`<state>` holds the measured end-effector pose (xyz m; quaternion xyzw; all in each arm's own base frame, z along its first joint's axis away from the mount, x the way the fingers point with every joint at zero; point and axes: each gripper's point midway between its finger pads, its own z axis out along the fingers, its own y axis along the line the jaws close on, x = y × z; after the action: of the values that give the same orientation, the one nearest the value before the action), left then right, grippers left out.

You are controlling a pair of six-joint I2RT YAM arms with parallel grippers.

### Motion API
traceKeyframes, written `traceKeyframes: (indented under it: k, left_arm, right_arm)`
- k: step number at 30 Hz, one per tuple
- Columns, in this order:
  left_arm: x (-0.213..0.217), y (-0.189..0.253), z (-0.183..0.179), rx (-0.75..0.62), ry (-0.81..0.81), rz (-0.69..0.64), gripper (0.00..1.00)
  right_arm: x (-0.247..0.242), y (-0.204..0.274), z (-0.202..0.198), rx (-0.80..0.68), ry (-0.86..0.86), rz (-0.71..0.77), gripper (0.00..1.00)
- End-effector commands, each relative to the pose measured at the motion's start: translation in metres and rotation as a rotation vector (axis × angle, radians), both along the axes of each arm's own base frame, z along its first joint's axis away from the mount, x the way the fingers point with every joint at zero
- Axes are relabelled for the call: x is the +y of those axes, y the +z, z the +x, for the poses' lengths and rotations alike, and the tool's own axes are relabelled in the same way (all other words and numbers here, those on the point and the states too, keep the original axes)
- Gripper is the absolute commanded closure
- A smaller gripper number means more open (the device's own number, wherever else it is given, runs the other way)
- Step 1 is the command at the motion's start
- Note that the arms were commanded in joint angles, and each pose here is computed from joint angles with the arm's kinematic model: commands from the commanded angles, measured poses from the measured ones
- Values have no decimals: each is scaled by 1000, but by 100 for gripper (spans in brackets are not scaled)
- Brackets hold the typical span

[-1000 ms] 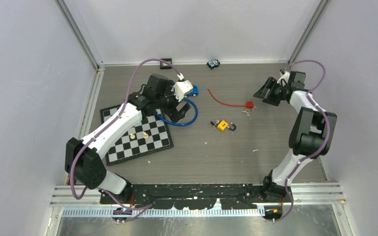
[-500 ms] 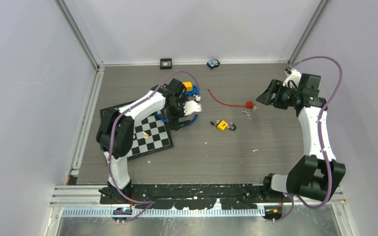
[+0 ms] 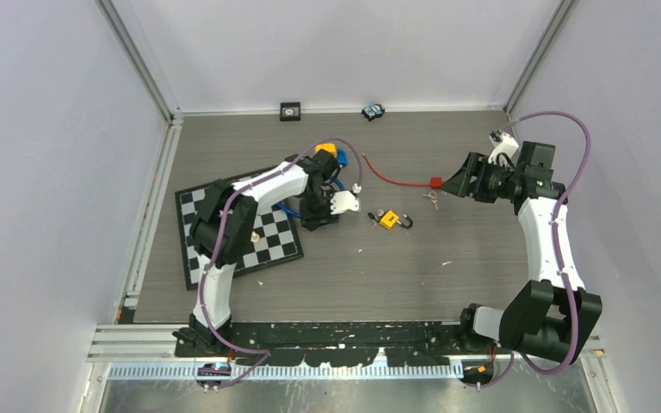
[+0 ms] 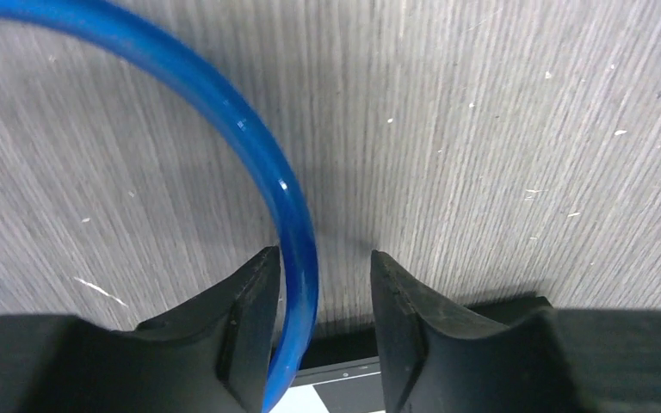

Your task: Unlock with the key

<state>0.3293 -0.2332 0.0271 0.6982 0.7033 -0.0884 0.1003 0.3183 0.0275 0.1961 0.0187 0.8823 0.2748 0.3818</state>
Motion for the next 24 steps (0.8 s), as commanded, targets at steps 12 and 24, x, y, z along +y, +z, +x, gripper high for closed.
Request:
traceKeyframes:
  k: [12, 24]
  left_arm:
    - [-45, 47, -15, -272, 9, 65, 100]
    - [-49, 123, -35, -311, 31, -31, 100]
  right_arm:
    - [14, 23, -4, -86, 77, 52, 30]
    - [14, 33, -8, -119, 83, 31, 30]
